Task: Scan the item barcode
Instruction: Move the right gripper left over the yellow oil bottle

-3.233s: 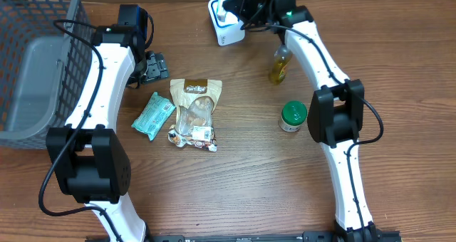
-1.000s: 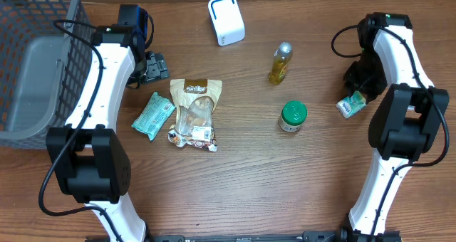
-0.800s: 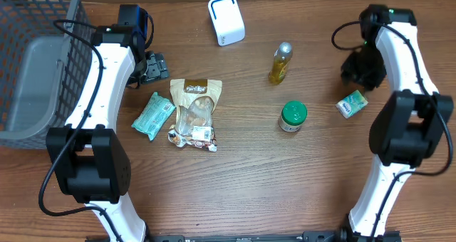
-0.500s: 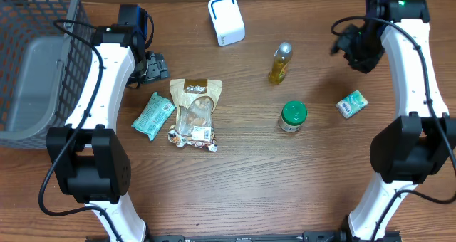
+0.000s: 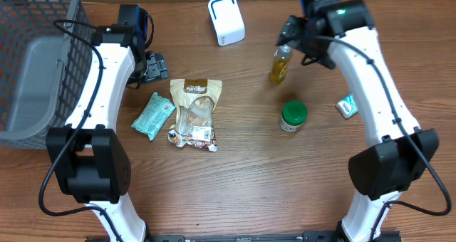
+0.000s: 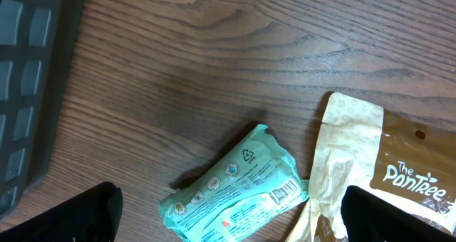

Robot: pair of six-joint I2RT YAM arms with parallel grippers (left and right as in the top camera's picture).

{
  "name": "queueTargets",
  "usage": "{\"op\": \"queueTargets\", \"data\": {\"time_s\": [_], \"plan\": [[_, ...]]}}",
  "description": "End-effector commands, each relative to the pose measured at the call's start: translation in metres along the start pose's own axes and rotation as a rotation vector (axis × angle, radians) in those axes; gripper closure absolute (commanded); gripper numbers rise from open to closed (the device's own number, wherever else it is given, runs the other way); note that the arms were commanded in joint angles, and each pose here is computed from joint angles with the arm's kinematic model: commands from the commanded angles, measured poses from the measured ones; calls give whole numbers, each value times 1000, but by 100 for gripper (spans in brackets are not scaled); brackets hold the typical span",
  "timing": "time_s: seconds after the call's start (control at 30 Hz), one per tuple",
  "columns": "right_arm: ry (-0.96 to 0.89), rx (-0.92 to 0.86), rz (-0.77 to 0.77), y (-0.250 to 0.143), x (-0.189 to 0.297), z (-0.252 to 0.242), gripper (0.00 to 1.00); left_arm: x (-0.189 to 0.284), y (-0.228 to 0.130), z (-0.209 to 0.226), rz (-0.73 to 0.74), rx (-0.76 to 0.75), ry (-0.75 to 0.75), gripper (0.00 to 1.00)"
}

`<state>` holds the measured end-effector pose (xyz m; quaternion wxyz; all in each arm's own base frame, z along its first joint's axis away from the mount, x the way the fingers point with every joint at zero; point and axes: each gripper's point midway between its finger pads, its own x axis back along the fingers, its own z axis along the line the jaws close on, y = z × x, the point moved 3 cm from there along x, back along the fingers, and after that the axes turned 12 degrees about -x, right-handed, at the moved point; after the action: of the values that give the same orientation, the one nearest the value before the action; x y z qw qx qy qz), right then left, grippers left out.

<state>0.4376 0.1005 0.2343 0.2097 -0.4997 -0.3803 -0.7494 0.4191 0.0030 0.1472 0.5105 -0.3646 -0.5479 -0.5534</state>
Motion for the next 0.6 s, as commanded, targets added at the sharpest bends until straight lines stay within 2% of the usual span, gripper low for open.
{"op": "queueTargets", "data": {"time_s": [0.0, 0.23, 0.33, 0.57], "plan": [[5, -33, -128, 6, 21, 11, 0, 2, 5, 1, -14, -14, 11, 0], [76, -27, -143, 3, 10, 37, 0, 2, 5, 1, -14, -14, 11, 0], [115, -24, -100, -3, -2, 48, 0, 2, 5, 1, -14, -14, 11, 0], [65, -23, -68, -6, -29, 44, 0, 2, 5, 1, -14, -14, 11, 0]]}}
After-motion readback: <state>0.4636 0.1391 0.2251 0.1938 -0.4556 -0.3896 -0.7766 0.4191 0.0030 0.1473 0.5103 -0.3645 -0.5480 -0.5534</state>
